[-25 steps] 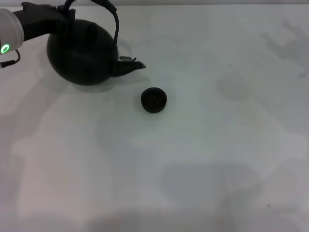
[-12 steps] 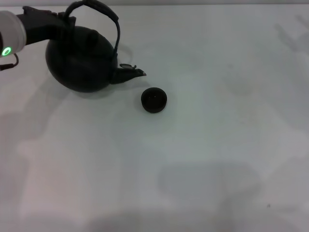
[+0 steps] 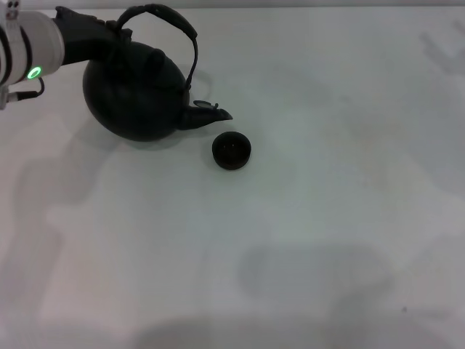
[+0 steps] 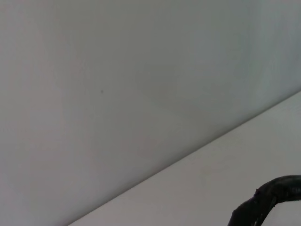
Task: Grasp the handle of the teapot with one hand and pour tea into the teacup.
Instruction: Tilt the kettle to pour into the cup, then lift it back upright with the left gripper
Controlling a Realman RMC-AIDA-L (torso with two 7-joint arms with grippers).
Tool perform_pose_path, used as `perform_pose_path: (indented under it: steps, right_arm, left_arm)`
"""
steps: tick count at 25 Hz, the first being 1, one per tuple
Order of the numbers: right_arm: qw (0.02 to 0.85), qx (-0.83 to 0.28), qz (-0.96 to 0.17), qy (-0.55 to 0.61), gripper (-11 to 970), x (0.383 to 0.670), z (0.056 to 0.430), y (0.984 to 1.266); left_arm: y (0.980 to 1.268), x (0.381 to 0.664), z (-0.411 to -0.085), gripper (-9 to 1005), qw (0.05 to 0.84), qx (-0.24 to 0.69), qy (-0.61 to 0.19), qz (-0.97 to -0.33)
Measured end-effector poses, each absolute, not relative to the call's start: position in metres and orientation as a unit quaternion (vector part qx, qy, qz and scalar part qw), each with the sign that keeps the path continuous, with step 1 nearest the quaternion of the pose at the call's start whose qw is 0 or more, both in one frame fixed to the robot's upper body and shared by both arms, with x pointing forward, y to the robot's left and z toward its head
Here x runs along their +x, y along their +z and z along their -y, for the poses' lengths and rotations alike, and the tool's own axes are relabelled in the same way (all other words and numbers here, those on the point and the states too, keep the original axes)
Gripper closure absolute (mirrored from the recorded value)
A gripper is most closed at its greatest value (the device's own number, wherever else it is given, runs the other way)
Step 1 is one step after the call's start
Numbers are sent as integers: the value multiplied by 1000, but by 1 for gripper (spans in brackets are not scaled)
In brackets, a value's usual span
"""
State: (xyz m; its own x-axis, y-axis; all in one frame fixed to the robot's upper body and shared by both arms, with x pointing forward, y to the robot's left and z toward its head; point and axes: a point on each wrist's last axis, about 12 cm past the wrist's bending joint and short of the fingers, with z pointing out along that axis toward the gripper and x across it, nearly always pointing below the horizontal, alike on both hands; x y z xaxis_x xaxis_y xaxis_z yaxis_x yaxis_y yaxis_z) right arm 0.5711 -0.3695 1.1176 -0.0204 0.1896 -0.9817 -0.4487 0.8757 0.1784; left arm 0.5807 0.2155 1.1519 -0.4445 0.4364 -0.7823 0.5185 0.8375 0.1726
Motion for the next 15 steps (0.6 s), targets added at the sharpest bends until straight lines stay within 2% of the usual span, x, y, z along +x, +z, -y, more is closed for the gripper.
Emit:
perform_pose_path:
  steps: [15]
  right_arm:
    - [690, -89, -683, 224, 102, 569, 375, 1115]
  left_arm:
    - [1158, 582, -196, 835, 433, 316, -46, -843]
